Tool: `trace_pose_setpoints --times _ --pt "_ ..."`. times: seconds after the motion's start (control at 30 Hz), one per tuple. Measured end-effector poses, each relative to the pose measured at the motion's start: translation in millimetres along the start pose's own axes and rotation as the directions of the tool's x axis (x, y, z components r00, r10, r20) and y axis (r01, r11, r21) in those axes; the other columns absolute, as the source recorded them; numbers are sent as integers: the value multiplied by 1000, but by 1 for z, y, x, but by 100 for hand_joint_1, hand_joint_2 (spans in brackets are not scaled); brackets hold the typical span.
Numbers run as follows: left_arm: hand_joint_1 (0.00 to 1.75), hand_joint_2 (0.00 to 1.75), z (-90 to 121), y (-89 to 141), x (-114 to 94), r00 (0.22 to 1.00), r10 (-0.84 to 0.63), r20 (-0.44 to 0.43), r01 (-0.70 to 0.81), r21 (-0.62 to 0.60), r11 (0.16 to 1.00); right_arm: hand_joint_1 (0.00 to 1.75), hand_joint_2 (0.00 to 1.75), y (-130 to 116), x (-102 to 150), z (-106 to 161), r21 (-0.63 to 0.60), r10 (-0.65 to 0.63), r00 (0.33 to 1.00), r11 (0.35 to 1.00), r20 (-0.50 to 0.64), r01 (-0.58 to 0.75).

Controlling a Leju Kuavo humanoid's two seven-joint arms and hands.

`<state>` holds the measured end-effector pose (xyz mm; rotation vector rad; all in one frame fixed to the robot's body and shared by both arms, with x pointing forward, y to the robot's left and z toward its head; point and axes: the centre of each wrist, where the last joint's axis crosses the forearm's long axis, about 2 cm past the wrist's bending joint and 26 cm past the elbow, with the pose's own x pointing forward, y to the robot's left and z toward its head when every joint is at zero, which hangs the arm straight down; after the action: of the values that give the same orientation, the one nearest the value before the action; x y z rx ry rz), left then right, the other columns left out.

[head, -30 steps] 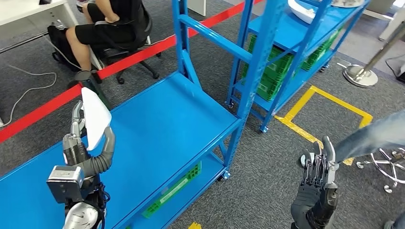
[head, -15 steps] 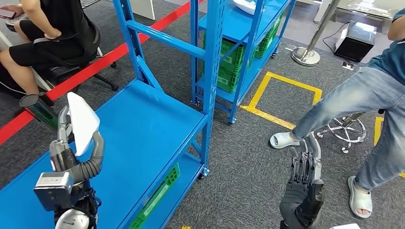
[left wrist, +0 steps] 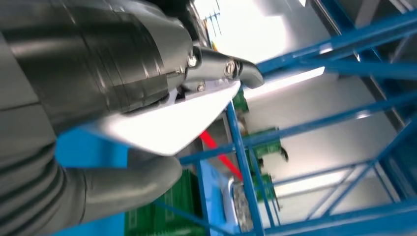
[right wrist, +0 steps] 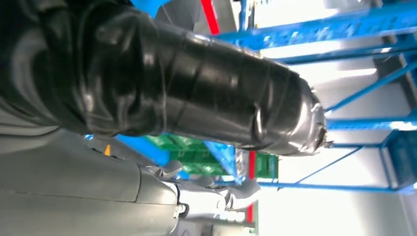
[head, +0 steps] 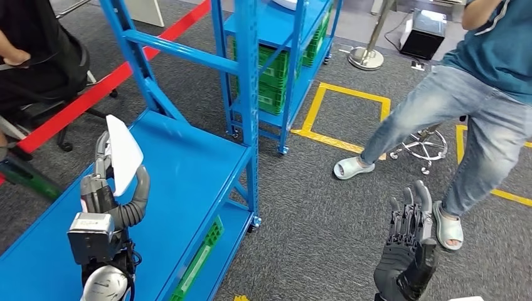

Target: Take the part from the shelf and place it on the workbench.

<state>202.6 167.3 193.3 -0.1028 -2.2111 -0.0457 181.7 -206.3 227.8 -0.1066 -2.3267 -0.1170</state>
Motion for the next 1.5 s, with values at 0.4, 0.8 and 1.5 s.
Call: trace_pose_setpoints --times 0.4,0.8,1.5 --pt "175 175 -1 0 0 1000 -4 1 4 -12 1000 0 0 1 -4 1 4 2 1000 1000 -14 -2" --pt "175 175 0 -1 0 999 38 12 -38 -29 999 0 0 1 -5 -1 5 0 1000 1000 -20 0" --pt "175 175 2 -1 3 998 60 29 -59 -31 998 0 0 1 -4 -2 5 2 1000 1000 -18 -2"
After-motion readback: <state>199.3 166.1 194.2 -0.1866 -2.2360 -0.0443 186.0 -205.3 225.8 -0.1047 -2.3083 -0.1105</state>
